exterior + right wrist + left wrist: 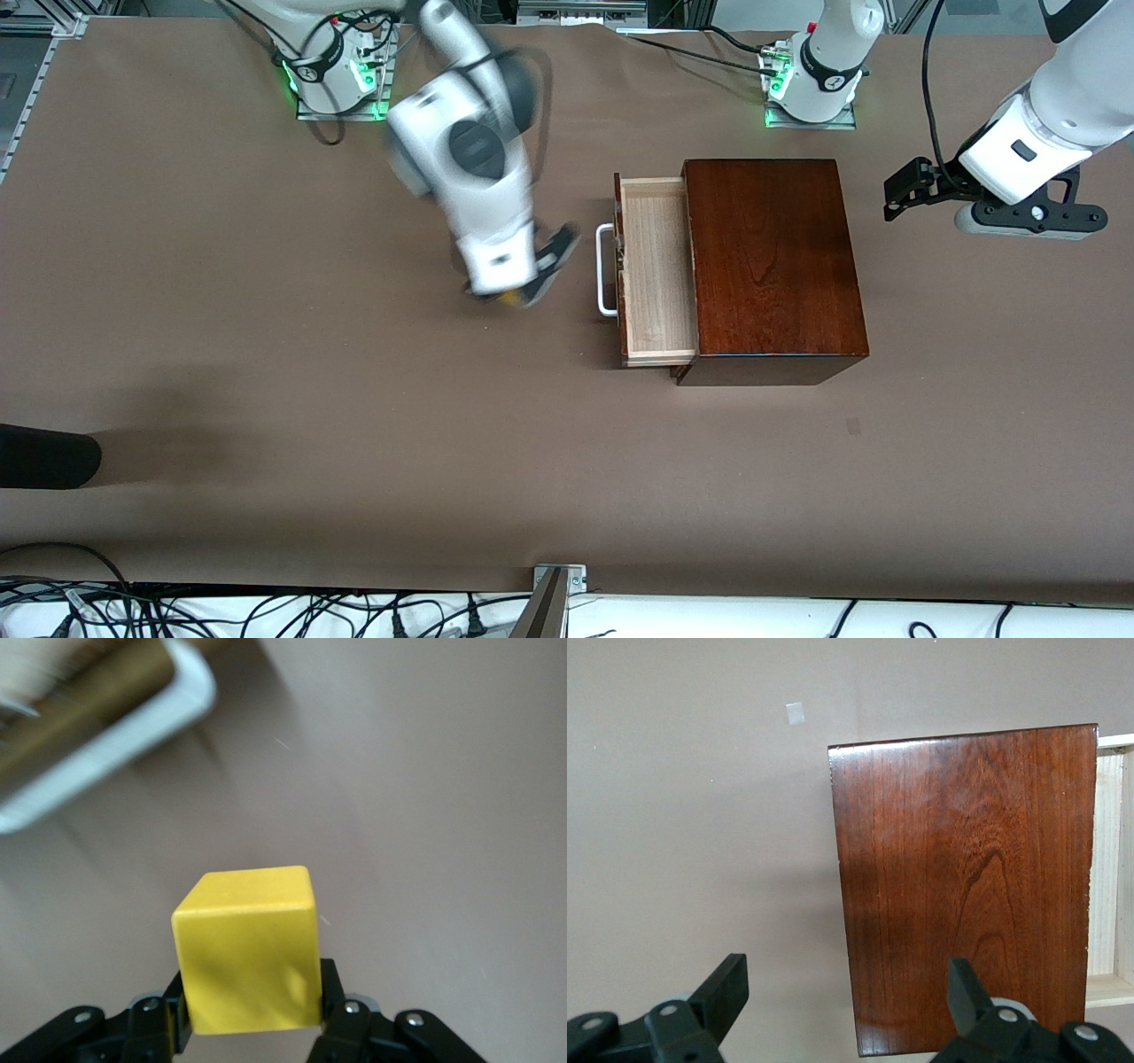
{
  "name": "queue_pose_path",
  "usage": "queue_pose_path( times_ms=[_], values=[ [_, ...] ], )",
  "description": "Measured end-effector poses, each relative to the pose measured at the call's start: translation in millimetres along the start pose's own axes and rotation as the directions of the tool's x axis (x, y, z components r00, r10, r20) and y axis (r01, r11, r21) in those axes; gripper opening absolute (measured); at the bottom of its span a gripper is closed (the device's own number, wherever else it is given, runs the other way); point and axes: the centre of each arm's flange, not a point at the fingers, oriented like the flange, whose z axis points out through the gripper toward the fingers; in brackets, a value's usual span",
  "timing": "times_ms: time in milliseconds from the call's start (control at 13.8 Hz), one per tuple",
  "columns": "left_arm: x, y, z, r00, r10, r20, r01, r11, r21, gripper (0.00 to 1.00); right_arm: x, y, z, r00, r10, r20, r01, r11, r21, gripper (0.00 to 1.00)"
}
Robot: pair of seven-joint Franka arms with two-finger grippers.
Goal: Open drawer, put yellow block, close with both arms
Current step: 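Lift the yellow cube with the right gripper and carry it over the drawer, then lower the cube into the drawer and open the right gripper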
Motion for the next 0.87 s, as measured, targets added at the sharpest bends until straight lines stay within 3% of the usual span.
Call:
queue_pose_path(
  times_ms=[217,435,870],
  values=[
    [0.3,-0.1,-0.7,1.000,0.000,-0.001,0.000,1.000,0.000,1.00,49.8,-90.8,-19.0,0.989,-0.139,-0.054,0.137,0.990,-0.031,0.56],
    [0.8,0.3,-0.7,1.000,0.000,-0.002,0.000,1.000,0.000,1.00,76.7,-150.3,-33.0,0.970,-0.227,-0.087,0.223,0.973,-0.057,0.56],
    [1.0,0.3,-0.6,1.000,0.001,-0.001,-0.001,1.000,0.000,1.00,100.6,-188.3,-10.3,0.938,-0.329,-0.112,0.314,0.940,-0.131,0.56]
  ],
)
